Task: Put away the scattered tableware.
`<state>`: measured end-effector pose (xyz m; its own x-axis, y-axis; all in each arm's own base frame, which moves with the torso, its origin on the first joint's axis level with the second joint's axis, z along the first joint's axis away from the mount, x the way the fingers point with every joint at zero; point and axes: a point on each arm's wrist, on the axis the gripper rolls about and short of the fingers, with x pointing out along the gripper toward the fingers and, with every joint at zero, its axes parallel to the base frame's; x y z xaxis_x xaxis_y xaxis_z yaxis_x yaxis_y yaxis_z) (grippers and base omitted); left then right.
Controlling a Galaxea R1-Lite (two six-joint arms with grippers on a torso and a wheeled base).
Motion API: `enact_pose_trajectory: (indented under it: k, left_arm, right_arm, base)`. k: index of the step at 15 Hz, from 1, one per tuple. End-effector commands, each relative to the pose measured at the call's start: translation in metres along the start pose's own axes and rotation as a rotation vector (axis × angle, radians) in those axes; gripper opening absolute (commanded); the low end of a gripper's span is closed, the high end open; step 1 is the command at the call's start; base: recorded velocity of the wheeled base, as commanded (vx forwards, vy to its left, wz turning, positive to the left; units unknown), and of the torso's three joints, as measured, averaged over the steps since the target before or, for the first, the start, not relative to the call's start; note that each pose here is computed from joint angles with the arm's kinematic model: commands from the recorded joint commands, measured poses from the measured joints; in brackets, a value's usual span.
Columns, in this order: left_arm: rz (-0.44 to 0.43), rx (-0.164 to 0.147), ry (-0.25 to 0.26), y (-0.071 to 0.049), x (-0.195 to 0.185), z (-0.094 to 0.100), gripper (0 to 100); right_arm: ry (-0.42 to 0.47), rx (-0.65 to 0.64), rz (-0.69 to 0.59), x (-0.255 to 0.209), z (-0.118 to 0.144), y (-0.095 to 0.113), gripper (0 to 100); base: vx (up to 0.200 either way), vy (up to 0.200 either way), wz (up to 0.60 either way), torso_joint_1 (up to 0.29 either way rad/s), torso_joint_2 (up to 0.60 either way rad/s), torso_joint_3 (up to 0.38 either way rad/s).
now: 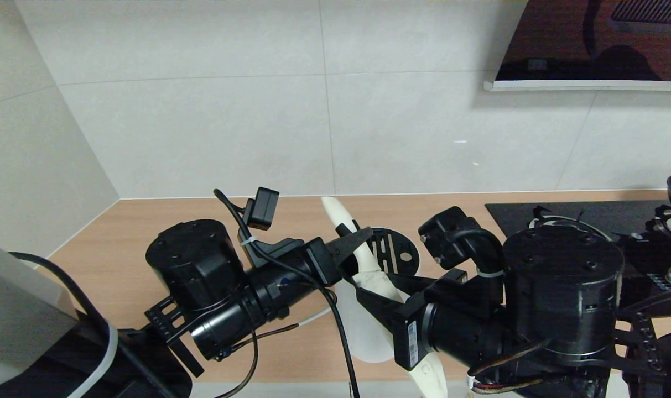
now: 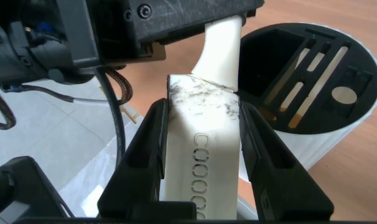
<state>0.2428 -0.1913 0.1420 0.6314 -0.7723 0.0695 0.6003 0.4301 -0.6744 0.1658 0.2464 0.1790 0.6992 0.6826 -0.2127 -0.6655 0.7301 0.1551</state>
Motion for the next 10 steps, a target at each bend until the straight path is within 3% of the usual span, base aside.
enact_pose_trajectory:
  k: [1, 3, 4, 8, 10]
  left_arm:
    - [-0.003, 0.000, 0.000, -0.001, 0.000, 0.000, 0]
    - [-0.003, 0.000, 0.000, -0.001, 0.000, 0.001, 0]
    - [-0.004, 0.000, 0.001, -0.001, 0.000, 0.000, 0]
    - [-0.004, -0.005, -0.015, -0.003, -0.001, 0.003, 0]
    - [-0.033, -0.032, -0.044, -0.012, -0.005, 0.011, 0]
  right_arm:
    - [-0.007, 0.001, -0.001, -0.001, 0.001, 0.000, 0]
    - [-0.006, 0.001, -0.006, -0.001, 0.001, -0.001, 0]
    - [-0.008, 0.002, -0.007, -0.001, 0.002, -0.001, 100]
    - [-0.011, 0.003, -0.008, -0.001, 0.003, -0.002, 100]
    - [-0.020, 0.006, -0.009, -0.003, 0.005, -0.002, 100]
  base:
    - [0.000, 0.000, 0.00, 0.000, 0.00, 0.000]
    - [0.000, 0.000, 0.00, 0.000, 0.00, 0.000]
    - [0.000, 0.000, 0.00, 0.000, 0.00, 0.000]
    - [0.000, 0.000, 0.00, 0.000, 0.00, 0.000]
    - [0.000, 0.000, 0.00, 0.000, 0.00, 0.000]
